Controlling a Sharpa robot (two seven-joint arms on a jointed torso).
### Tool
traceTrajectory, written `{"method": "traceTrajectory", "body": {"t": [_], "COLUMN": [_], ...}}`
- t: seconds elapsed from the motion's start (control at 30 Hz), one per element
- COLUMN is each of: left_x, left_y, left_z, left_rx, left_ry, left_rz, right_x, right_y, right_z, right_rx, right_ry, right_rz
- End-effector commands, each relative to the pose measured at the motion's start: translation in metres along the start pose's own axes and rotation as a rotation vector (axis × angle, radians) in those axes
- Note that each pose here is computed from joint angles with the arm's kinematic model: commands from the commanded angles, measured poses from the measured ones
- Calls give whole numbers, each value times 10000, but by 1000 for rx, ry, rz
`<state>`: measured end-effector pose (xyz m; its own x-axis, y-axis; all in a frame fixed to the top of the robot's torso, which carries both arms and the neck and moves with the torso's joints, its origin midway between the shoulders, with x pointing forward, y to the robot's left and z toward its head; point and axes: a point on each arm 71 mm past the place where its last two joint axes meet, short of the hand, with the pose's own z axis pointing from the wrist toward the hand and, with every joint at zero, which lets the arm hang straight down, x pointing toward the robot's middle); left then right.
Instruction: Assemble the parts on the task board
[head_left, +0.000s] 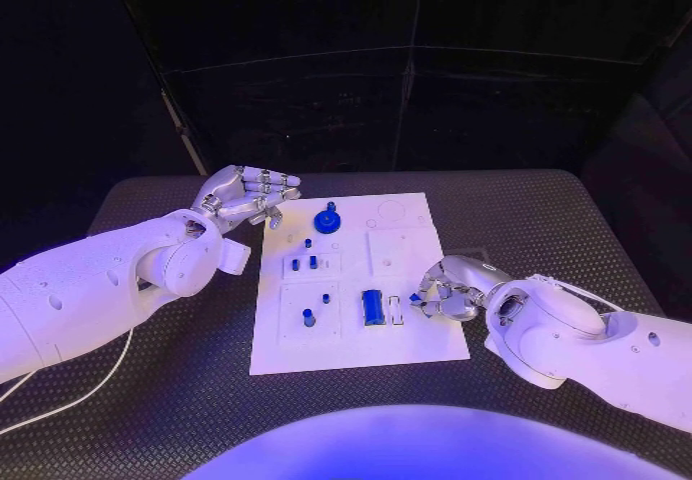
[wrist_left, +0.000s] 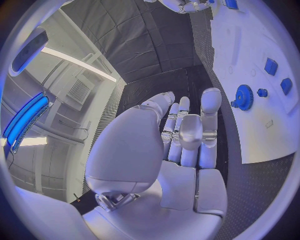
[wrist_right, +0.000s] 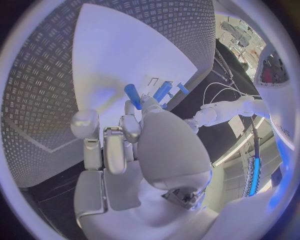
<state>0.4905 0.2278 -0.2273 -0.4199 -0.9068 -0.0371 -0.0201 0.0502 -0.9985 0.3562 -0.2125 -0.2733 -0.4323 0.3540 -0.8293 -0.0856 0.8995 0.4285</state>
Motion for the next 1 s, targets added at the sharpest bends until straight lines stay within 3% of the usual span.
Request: {"method": "traceTrajectory", "body": {"t": [0.03, 0.5, 1.0], "left_x": [17, 24, 27], "left_y": [-11, -12, -11], "left_z": [6, 1, 1], "left_rx": [5, 3, 2], "left_ry": [12, 18, 22], "left_rz": [-8, -10, -12], "right_x": [0, 131, 178], "right_y": [29, 120, 170], "right_z": [14, 139, 211], "right_rx": [17, 17, 11], "right_ry": [-17, 60, 66], "right_rz": [93, 89, 79]}}
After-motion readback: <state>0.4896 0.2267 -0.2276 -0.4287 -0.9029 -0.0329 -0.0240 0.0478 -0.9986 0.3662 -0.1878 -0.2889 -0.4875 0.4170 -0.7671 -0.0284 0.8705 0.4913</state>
